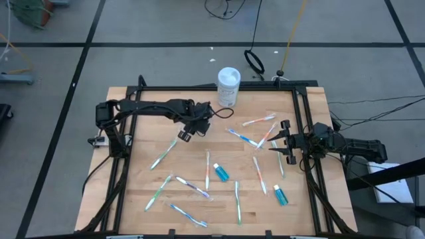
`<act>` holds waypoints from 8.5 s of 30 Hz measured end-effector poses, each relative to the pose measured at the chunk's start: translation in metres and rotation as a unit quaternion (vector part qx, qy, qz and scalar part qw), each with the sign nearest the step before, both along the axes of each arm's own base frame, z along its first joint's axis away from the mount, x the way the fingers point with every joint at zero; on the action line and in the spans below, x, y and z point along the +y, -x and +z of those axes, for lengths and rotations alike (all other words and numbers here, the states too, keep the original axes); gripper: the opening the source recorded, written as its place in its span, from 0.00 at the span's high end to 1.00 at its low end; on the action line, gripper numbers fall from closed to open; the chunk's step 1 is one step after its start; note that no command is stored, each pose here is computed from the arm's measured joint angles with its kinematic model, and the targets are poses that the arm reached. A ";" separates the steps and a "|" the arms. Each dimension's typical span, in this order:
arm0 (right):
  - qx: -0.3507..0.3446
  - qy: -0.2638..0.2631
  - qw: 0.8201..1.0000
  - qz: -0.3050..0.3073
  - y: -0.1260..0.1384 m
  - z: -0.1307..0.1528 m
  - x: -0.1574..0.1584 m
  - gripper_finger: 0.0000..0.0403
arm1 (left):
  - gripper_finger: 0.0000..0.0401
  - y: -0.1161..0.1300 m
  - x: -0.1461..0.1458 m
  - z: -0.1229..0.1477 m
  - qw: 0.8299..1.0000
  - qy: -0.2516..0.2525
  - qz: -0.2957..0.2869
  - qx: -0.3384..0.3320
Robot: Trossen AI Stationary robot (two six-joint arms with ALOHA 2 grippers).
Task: Pick & Place toothbrushing station
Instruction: Put the blue mouthwash into the transparent organizer, then put the orange toothbrush into the transparent organizer
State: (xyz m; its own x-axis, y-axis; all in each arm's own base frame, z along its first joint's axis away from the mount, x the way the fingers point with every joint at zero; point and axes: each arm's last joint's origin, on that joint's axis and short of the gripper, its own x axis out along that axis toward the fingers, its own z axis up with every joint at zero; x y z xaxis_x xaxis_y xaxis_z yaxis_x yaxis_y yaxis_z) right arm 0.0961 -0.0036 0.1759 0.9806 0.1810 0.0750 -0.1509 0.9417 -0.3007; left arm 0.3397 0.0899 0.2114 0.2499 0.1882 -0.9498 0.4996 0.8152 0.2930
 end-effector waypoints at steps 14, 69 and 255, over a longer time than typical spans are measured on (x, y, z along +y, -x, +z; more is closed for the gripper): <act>0.000 0.000 1.000 0.000 0.000 0.000 0.000 0.63 | 0.60 -0.004 0.008 0.002 0.998 0.051 -0.006 -0.046; 0.000 -0.003 1.000 0.000 0.000 0.000 0.000 0.63 | 0.49 -0.018 0.018 -0.010 0.979 0.147 0.080 -0.113; 0.472 -0.252 0.813 -0.229 -0.113 -0.021 -0.115 0.63 | 0.50 0.109 -0.052 0.066 0.791 -0.039 0.163 -0.589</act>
State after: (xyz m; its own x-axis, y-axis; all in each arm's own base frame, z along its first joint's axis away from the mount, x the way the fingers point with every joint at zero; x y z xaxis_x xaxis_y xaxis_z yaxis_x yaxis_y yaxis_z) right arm 0.2091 -0.1190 0.1550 0.6012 -0.0397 -0.7981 0.3104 0.9319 0.1875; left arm 0.2310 0.0379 0.2777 0.8789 0.4708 -0.0773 -0.3892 0.8012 0.4546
